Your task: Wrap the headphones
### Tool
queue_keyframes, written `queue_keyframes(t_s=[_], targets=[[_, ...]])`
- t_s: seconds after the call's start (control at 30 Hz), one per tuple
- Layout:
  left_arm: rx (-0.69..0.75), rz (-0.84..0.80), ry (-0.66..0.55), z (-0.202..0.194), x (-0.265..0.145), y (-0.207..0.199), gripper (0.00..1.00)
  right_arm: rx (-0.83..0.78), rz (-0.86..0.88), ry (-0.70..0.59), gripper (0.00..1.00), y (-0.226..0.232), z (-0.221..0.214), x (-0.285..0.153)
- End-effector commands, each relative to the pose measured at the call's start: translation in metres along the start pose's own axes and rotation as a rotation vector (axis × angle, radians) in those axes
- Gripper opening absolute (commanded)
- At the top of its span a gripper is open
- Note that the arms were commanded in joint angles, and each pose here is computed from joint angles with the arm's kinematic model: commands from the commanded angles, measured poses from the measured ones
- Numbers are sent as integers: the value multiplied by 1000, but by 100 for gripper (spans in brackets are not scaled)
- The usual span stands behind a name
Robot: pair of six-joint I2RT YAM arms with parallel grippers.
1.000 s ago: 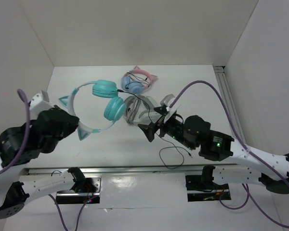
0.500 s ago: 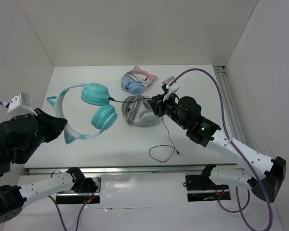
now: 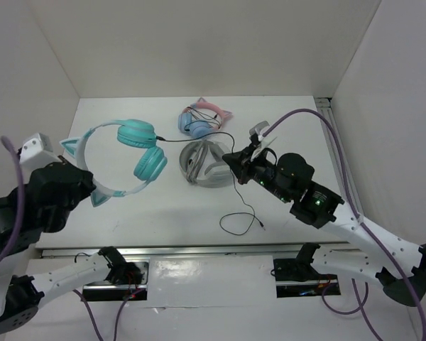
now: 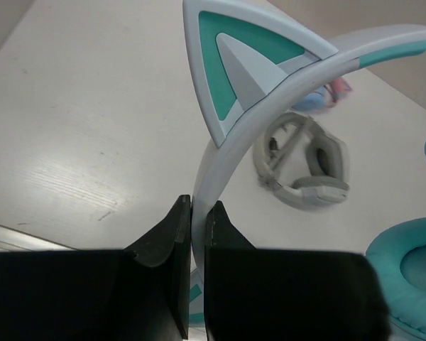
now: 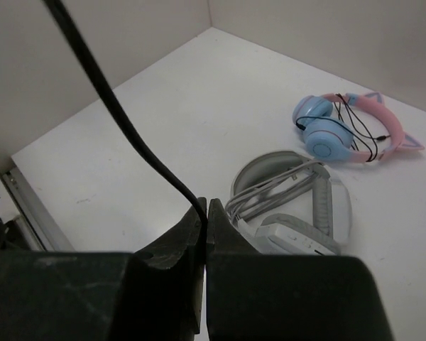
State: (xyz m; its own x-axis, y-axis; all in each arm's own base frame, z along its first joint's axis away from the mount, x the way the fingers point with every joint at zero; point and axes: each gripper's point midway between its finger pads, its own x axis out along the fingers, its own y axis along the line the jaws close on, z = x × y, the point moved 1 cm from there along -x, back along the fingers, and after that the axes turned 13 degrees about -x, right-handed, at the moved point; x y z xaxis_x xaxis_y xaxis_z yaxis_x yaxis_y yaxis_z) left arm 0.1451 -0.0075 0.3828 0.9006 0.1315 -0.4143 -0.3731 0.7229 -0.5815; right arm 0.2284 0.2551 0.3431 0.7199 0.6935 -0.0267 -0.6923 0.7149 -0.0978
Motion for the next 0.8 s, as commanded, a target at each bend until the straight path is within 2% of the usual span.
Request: queue_keyframes(t_s=[0.0,0.03,0.07,0.1,0.23,0.27,0.3,0.33,0.37,0.4,0.47,0.6,0.67,0.77], targets=[[-4,131,-148,12,25,-1,0,-9,-32,-15,0,2,34,-23],[14,176,-153,10,34,-3,0,-26,-34,-7,0,4,37,-26],[24,242,-185,14,41,5,0,-57,-49,57,0,7,27,-29],[28,272,-191,14,46,6,0,-57,-68,53,0,5,38,-32],[127,395,-239,15,68,10,0,-122,-173,146,0,-7,35,-37],[161,410,-229,11,77,6,0,-122,-235,143,0,-18,39,-40],[291,420,-190,4,86,7,0,-133,-256,164,0,-21,36,-39],[306,342,-190,3,99,-13,0,-152,-277,169,0,-24,38,-38],[382,272,-104,-15,109,-26,0,-162,-292,172,0,-27,38,-38],[481,260,-57,-26,118,-26,0,-170,-309,165,0,-31,43,-40],[516,208,-20,-41,124,-38,0,-172,-310,155,0,-30,45,-36],[772,68,71,-97,129,-68,0,-199,-217,127,0,-15,48,-30],[868,49,101,-120,134,-76,0,-223,-179,142,0,-7,43,-24],[1021,-90,155,-162,117,-97,0,-244,-132,148,0,1,40,-19]])
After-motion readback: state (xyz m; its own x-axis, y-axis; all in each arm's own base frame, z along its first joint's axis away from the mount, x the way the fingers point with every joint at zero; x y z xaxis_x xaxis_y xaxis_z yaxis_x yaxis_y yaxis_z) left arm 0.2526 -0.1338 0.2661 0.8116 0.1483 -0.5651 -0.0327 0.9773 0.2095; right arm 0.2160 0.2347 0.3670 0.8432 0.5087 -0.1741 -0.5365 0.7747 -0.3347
